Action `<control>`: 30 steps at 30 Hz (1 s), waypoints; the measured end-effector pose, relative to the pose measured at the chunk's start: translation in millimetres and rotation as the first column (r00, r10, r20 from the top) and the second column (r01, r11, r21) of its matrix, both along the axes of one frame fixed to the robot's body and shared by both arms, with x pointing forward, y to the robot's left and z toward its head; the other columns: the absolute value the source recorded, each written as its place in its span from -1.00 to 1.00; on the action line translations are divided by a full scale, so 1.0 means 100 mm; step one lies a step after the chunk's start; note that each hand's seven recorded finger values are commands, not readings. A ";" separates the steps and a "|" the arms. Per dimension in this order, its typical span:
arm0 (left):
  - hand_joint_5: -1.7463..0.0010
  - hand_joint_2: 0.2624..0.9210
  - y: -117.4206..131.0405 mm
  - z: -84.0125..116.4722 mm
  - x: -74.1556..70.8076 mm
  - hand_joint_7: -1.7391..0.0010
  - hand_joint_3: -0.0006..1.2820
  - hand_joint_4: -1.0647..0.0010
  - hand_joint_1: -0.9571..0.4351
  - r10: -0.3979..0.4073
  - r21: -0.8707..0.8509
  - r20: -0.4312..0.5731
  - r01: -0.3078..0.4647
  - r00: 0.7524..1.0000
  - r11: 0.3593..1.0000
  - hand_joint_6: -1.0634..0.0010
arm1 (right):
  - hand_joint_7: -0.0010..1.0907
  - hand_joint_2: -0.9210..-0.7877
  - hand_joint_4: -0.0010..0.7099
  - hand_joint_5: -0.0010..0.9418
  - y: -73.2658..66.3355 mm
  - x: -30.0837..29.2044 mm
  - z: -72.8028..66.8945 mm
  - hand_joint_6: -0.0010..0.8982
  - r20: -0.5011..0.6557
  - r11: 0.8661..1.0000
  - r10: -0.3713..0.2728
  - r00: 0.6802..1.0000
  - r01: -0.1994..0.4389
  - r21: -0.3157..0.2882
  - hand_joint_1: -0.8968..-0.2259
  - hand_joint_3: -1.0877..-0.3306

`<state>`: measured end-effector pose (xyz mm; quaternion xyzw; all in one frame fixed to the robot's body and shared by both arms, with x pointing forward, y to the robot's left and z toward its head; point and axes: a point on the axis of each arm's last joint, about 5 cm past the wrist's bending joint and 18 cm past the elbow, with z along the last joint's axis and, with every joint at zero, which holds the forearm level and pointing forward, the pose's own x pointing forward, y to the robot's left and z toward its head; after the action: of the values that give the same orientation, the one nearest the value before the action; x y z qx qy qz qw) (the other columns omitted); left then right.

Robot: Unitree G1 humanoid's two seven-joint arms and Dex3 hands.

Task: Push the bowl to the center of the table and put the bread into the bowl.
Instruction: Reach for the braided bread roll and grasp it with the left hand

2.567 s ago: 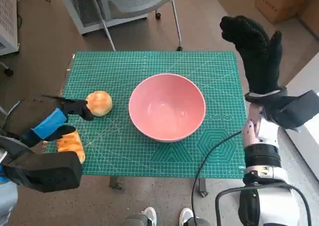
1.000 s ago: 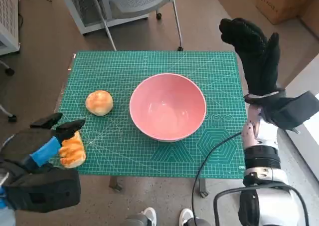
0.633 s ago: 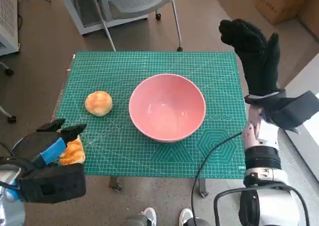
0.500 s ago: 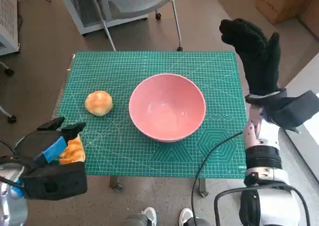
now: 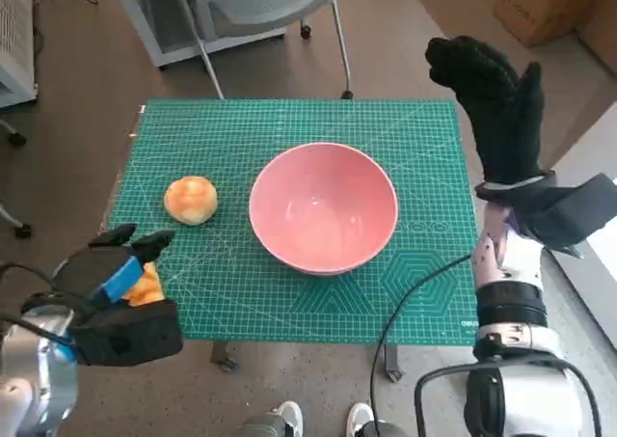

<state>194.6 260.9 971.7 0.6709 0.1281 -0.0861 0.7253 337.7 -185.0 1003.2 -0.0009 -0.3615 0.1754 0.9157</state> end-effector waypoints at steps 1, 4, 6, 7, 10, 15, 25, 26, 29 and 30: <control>0.97 0.47 0.00 -0.01 0.01 0.97 -0.96 0.19 0.48 -0.002 0.001 0.007 0.002 1.000 1.000 -0.03 | -1.00 -1.00 -0.43 -1.00 0.00 -0.001 0.01 -0.23 0.004 1.000 0.000 1.000 0.000 -0.001 -0.53 0.04; 0.96 0.59 0.00 -0.02 0.03 0.96 -0.95 0.00 0.54 -0.005 0.006 0.024 0.004 1.000 1.000 -0.21 | -1.00 -1.00 -0.44 -1.00 0.00 -0.002 0.02 -0.23 0.012 1.000 0.001 1.000 -0.001 -0.002 -0.53 0.04; 0.95 0.66 0.00 -0.02 0.04 0.94 -0.95 -0.13 0.56 -0.007 0.013 0.031 0.007 0.999 1.000 -0.32 | -1.00 -1.00 -0.44 -1.00 0.00 -0.002 0.02 -0.23 0.012 1.000 0.001 1.000 -0.001 -0.002 -0.53 0.04; 0.95 0.68 0.00 -0.03 0.05 0.94 -0.95 -0.16 0.56 -0.009 0.016 0.033 0.009 0.999 1.000 -0.36 | -1.00 -1.00 -0.44 -1.00 0.00 -0.002 0.02 -0.23 0.012 1.000 0.001 1.000 -0.001 -0.001 -0.53 0.04; 0.92 0.81 0.00 -0.04 0.07 0.66 -0.95 -0.44 0.43 -0.018 0.023 0.033 0.018 0.999 1.000 -0.50 | -1.00 -1.00 -0.44 -1.00 0.00 -0.002 0.02 -0.23 0.011 1.000 0.000 1.000 0.000 -0.001 -0.53 0.04; -0.07 0.97 -0.01 -0.07 0.08 -0.16 -0.93 -0.33 0.35 -0.036 0.031 0.019 0.036 0.999 0.999 -0.32 | -1.00 -1.00 -0.44 -1.00 0.00 -0.002 0.02 -0.23 0.011 1.000 0.001 1.000 -0.001 -0.001 -0.53 0.04; -0.19 0.97 0.00 -0.09 0.10 -0.28 -0.98 -0.43 0.38 -0.041 0.040 -0.004 0.041 0.999 0.998 -0.34 | -1.00 -1.00 -0.45 -1.00 0.00 -0.002 0.01 -0.23 0.009 1.000 0.000 1.000 0.000 0.000 -0.54 0.04; -0.18 0.97 0.00 -0.09 0.10 -0.30 -0.98 -0.43 0.38 -0.041 0.040 -0.009 0.041 0.999 0.998 -0.34 | -1.00 -1.00 -0.45 -1.00 0.00 -0.002 0.01 -0.23 0.008 1.000 0.000 1.000 0.000 0.000 -0.54 0.04; -0.16 0.98 0.00 -0.09 0.10 -0.32 -0.98 -0.43 0.38 -0.041 0.039 -0.020 0.041 0.999 0.998 -0.34 | -1.00 -1.00 -0.45 -1.00 0.00 -0.001 0.01 -0.23 0.004 1.000 0.000 1.000 0.000 0.000 -0.54 0.04; -0.16 0.98 0.00 -0.09 0.10 -0.33 -0.98 -0.42 0.38 -0.041 0.039 -0.023 0.042 0.999 0.998 -0.34 | -1.00 -1.00 -0.45 -1.00 0.00 -0.001 0.00 -0.23 0.003 1.000 0.000 1.000 0.000 0.000 -0.54 0.04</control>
<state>204.2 261.0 962.4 0.6867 0.1239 -0.1057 0.7085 337.6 -185.1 1003.7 -0.0011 -0.3629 0.1754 0.9151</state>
